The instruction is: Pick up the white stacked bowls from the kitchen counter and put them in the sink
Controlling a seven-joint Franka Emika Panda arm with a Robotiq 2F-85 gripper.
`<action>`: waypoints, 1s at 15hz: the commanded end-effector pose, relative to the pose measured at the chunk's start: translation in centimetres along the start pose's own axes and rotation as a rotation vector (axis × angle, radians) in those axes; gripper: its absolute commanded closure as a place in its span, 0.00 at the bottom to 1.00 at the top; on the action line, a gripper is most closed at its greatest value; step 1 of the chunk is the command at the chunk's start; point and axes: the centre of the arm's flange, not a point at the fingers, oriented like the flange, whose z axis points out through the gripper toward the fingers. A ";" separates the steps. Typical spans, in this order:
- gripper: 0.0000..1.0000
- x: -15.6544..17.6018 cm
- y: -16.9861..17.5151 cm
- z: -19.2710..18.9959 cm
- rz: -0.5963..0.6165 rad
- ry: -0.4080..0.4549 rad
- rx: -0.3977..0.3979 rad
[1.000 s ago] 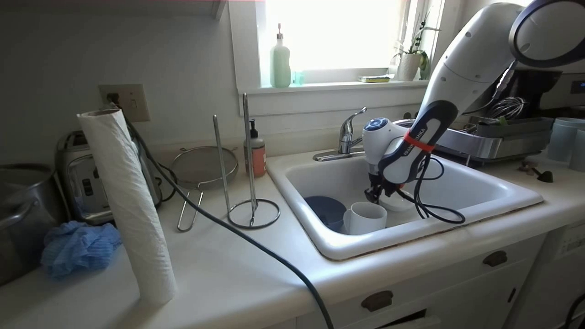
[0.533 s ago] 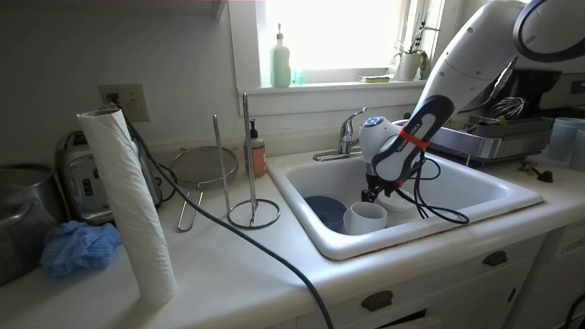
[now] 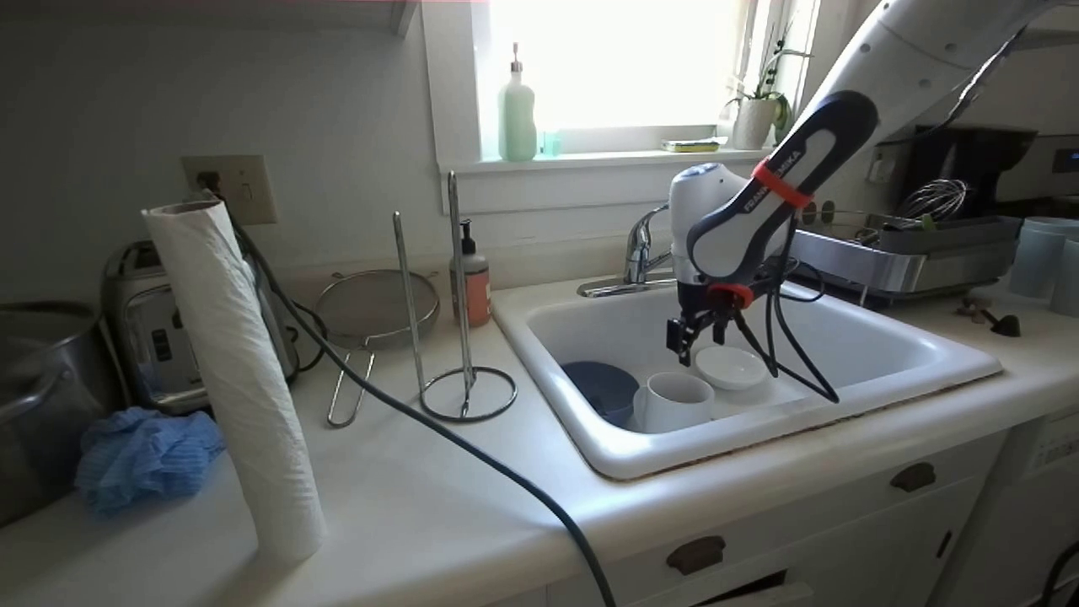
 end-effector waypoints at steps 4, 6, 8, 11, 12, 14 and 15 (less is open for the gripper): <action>0.00 -8.4 3.4 -10.6 0.119 0.002 0.186; 0.00 -10.1 4.3 -13.6 0.142 0.051 0.243; 0.00 -11.7 5.2 -16.5 0.156 0.091 0.291; 0.00 -13.8 6.6 -19.6 0.174 0.136 0.327; 0.00 -14.3 7.2 -20.3 0.172 0.150 0.337; 0.00 -11.7 6.3 -19.5 0.176 0.143 0.300; 0.00 -11.8 6.4 -19.7 0.176 0.146 0.301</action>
